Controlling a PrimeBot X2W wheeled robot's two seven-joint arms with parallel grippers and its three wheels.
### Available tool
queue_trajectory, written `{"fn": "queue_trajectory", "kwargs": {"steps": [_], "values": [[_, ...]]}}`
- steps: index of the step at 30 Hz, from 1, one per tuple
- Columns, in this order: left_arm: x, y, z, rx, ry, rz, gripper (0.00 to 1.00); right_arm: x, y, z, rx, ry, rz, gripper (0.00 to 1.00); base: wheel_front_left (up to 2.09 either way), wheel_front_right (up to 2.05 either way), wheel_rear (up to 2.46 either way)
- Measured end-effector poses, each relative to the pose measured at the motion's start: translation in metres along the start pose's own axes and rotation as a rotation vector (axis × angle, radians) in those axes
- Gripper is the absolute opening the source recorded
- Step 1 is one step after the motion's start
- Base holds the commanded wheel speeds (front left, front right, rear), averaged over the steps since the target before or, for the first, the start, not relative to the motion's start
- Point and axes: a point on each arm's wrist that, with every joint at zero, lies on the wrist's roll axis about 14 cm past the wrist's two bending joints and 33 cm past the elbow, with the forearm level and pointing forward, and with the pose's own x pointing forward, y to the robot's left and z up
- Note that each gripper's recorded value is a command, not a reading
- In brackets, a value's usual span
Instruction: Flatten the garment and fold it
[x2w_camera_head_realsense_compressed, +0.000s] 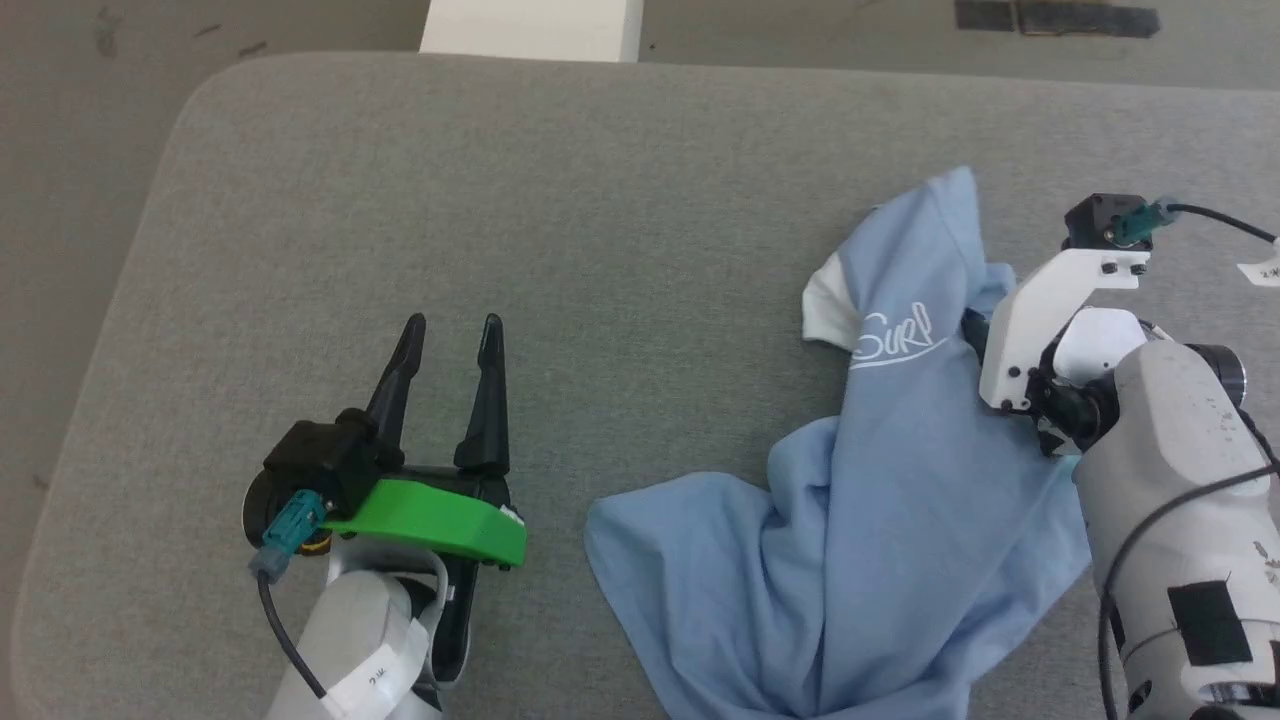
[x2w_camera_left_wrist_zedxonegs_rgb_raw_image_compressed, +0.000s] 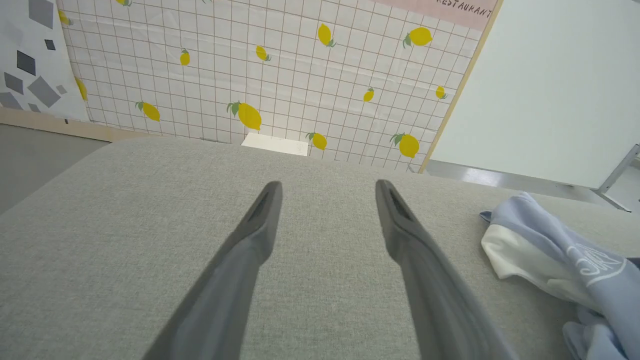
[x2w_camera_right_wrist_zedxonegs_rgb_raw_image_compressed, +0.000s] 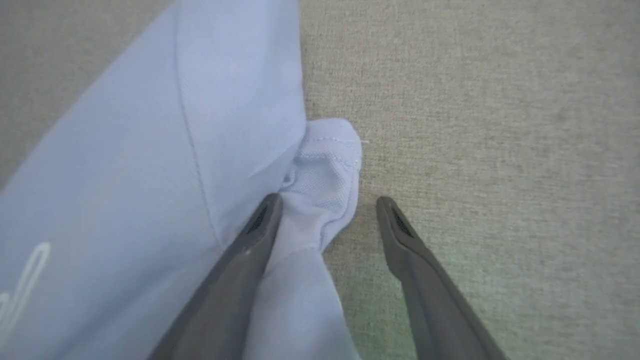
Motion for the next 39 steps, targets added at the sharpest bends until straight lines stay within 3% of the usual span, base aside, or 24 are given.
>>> {"fn": "queue_trajectory", "kwargs": {"steps": [1,3,6,12,16,22,24,27,28,29,30,33,39], "values": [[-0.001,0.003,-0.001,0.0,0.004,0.008,1.0,0.003,0.002,-0.006,-0.012,0.045,0.001,0.33,0.0,0.0,0.0],[-0.003,0.009,-0.003,0.003,0.01,0.025,1.0,0.007,0.004,-0.007,-0.056,0.112,-0.006,0.0,0.0,0.0,0.0],[-0.006,0.017,-0.002,0.009,0.012,0.055,1.0,0.008,0.009,0.01,-0.087,0.054,-0.003,0.0,0.0,0.0,0.0],[-0.014,0.017,0.004,0.008,0.001,0.06,1.0,-0.027,0.021,0.078,-0.069,-0.387,0.039,0.0,0.0,0.0,0.0],[-0.028,0.015,0.006,0.006,0.0,0.063,1.0,-0.072,-0.015,0.087,-0.013,-0.577,-0.029,0.0,0.0,0.0,0.0],[-0.036,0.003,0.019,0.001,-0.033,0.032,1.0,-0.157,-0.136,0.022,0.165,-0.615,-0.343,0.0,0.0,0.0,0.0],[-0.036,-0.003,0.02,0.0,-0.037,0.014,1.0,-0.183,-0.169,-0.019,0.214,-0.55,-0.446,0.0,0.0,0.0,0.0],[-0.035,-0.013,0.021,-0.002,-0.041,-0.019,1.0,-0.195,-0.19,-0.087,0.32,-0.391,-0.483,0.0,0.0,0.0,0.0],[-0.034,-0.016,0.022,-0.002,-0.043,-0.027,1.0,-0.196,-0.192,-0.111,0.349,-0.329,-0.487,0.02,0.0,0.0,0.0],[-0.033,-0.018,0.022,-0.003,-0.045,-0.034,1.0,-0.196,-0.192,-0.128,0.373,-0.292,-0.485,0.44,0.0,0.0,0.0],[-0.032,-0.022,0.023,-0.004,-0.047,-0.044,1.0,-0.197,-0.191,-0.144,0.396,-0.261,-0.484,1.0,0.0,0.0,0.0],[-0.03,-0.034,0.022,-0.009,-0.045,-0.085,1.0,-0.202,-0.19,-0.154,0.415,-0.272,-0.478,1.0,0.0,0.0,0.0],[-0.022,-0.081,0.006,-0.024,0.005,-0.234,1.0,-0.217,-0.17,-0.096,0.268,-0.556,-0.443,1.0,0.0,0.0,0.0]]}}
